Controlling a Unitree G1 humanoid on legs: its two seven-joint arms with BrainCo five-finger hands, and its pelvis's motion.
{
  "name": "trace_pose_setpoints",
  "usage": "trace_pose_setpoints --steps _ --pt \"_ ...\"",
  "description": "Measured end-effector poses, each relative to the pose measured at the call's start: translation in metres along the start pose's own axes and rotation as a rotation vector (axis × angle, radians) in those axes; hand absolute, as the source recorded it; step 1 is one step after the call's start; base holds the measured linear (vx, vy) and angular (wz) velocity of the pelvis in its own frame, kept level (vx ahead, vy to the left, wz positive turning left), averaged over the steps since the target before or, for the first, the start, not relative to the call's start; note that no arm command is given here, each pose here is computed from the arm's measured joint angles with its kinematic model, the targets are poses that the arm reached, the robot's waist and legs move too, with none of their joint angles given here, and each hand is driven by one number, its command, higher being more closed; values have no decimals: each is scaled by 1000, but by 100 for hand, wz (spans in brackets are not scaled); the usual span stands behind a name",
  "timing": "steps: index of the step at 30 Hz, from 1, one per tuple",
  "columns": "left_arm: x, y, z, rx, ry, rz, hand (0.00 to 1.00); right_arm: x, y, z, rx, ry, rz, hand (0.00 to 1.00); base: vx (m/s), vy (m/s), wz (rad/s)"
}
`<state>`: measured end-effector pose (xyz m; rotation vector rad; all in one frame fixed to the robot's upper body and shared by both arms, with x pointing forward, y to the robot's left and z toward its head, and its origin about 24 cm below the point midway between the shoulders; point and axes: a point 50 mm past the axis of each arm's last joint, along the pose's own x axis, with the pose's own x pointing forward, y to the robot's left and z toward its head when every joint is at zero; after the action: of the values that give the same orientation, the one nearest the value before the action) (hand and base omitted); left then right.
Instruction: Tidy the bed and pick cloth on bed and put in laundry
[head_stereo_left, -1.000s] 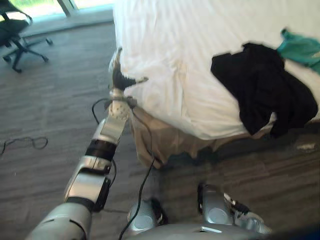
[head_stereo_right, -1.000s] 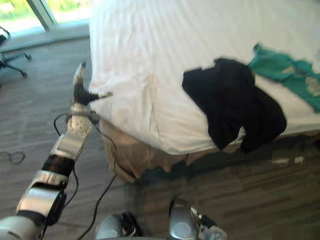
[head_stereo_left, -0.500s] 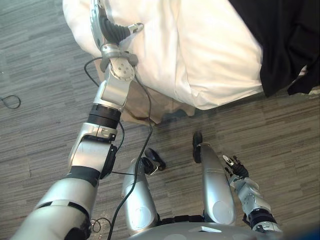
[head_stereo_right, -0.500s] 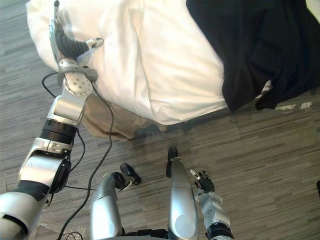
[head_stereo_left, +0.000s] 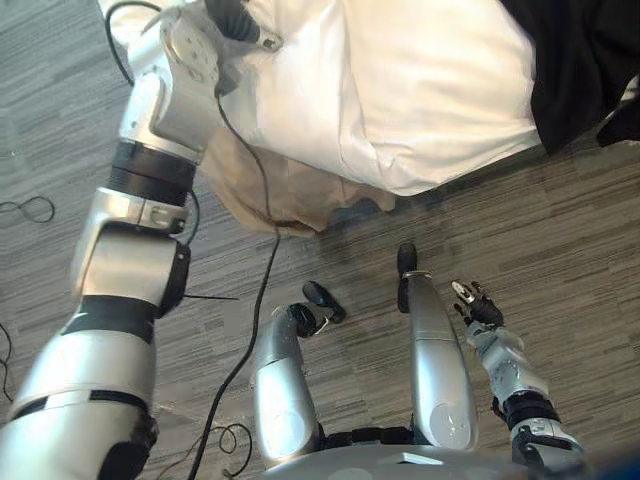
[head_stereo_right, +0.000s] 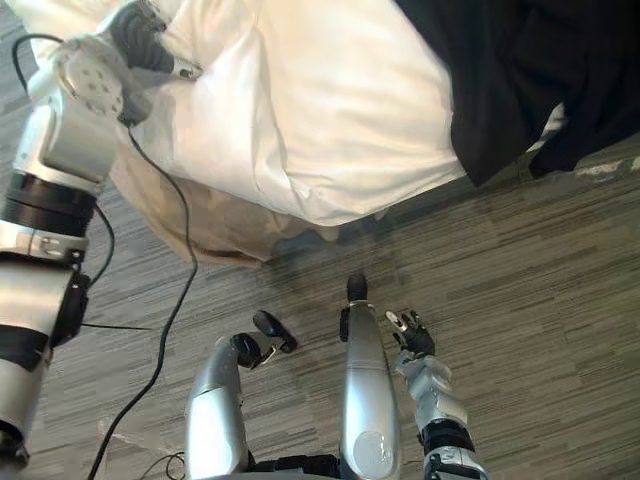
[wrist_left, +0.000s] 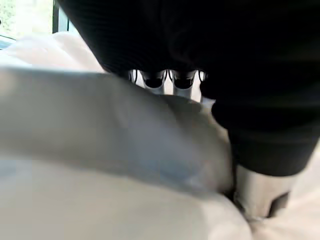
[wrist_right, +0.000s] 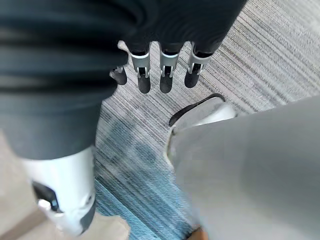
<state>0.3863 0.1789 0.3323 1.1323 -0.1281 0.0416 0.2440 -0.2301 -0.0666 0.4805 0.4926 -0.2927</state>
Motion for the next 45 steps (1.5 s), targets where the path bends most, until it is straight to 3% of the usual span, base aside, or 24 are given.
trace_pose_setpoints --steps 7,10,16,17,26,34,40,45 --pt "-5 -36 -43 -75 144 -294 100 -6 -22 5 25 -34 -57 0 73 23 0" --pt "-12 -60 -68 -190 153 -417 100 -11 -35 2 17 -35 -96 0 77 -31 2" --pt "-43 -144 -128 -317 157 -626 100 -30 -66 -26 -27 55 -220 0 79 -23 16" --pt "-53 -158 -139 -325 166 -641 0 -34 -70 -34 -33 92 -239 0 105 -33 27" --pt "-111 -216 -168 -467 127 -646 0 -70 -77 -106 8 352 -265 0 83 -21 30" --pt "-182 -273 -198 -601 291 -616 0 -101 -88 -147 95 514 -345 0 100 -4 12" --pt "-273 -337 -228 -650 694 -581 0 -113 -92 -158 109 569 -367 0 89 -4 15" --pt "-335 -350 -243 -689 960 -480 0 -119 -94 -164 135 595 -376 0 56 -10 23"
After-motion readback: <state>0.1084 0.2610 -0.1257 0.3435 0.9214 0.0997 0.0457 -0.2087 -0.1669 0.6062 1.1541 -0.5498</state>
